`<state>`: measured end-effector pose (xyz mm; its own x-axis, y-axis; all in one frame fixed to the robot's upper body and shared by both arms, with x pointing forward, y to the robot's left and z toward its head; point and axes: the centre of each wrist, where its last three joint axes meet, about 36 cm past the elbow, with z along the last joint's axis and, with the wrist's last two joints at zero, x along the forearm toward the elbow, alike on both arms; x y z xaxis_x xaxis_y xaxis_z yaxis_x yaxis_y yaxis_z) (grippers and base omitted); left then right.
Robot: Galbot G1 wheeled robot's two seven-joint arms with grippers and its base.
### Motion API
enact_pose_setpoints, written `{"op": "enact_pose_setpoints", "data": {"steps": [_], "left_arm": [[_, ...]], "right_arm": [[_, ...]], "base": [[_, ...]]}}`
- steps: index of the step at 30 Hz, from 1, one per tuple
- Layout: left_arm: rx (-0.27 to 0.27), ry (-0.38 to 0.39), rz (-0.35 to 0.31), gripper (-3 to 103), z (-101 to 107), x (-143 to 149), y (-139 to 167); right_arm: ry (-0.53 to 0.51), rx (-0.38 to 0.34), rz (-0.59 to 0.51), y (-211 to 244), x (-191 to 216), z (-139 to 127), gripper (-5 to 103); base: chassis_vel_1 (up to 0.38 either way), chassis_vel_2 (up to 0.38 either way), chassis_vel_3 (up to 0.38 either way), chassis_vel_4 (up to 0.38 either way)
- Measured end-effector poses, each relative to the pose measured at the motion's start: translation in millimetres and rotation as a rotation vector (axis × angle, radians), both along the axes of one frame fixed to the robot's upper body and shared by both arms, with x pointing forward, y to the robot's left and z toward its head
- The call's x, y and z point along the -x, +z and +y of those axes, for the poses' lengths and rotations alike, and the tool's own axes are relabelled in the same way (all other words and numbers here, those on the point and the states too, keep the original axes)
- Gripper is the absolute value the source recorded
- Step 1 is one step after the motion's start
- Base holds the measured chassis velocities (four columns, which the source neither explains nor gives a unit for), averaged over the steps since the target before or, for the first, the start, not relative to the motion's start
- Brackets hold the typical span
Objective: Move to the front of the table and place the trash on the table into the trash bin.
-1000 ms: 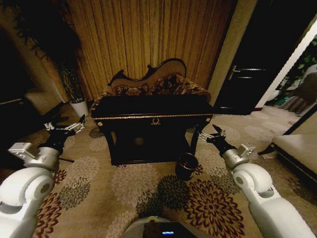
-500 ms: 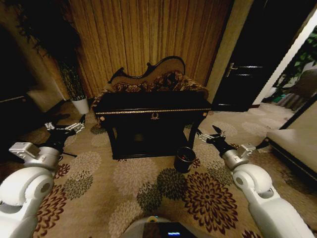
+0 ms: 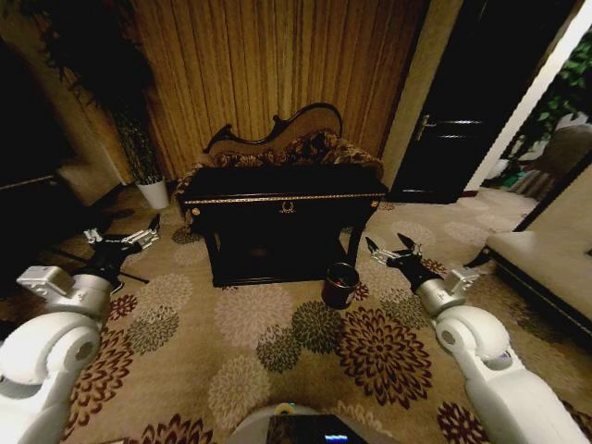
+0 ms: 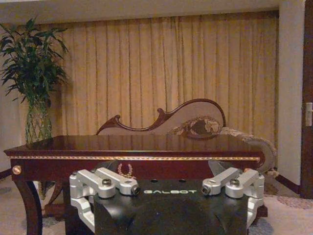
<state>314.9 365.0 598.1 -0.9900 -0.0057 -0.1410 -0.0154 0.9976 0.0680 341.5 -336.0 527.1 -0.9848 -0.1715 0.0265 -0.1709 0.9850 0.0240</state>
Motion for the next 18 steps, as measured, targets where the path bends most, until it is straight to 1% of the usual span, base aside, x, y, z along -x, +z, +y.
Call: {"op": "enact_pose_setpoints", "data": {"steps": [8,18], "left_arm": [[0.008,-0.002,0.004,100,-1.9,2.2,-2.0],[0.001,-0.007,-0.001,100,-3.5,2.1,-0.5]], "right_arm": [[-0.004,0.0,-0.003,0.8,0.3,-1.3,100],[-0.008,-0.012,-0.004,-1.8,0.6,-1.5,100]], "base": [[0.159,-0.156,-0.168,0.164],[0.176,-0.174,-0.158,0.183]]}}
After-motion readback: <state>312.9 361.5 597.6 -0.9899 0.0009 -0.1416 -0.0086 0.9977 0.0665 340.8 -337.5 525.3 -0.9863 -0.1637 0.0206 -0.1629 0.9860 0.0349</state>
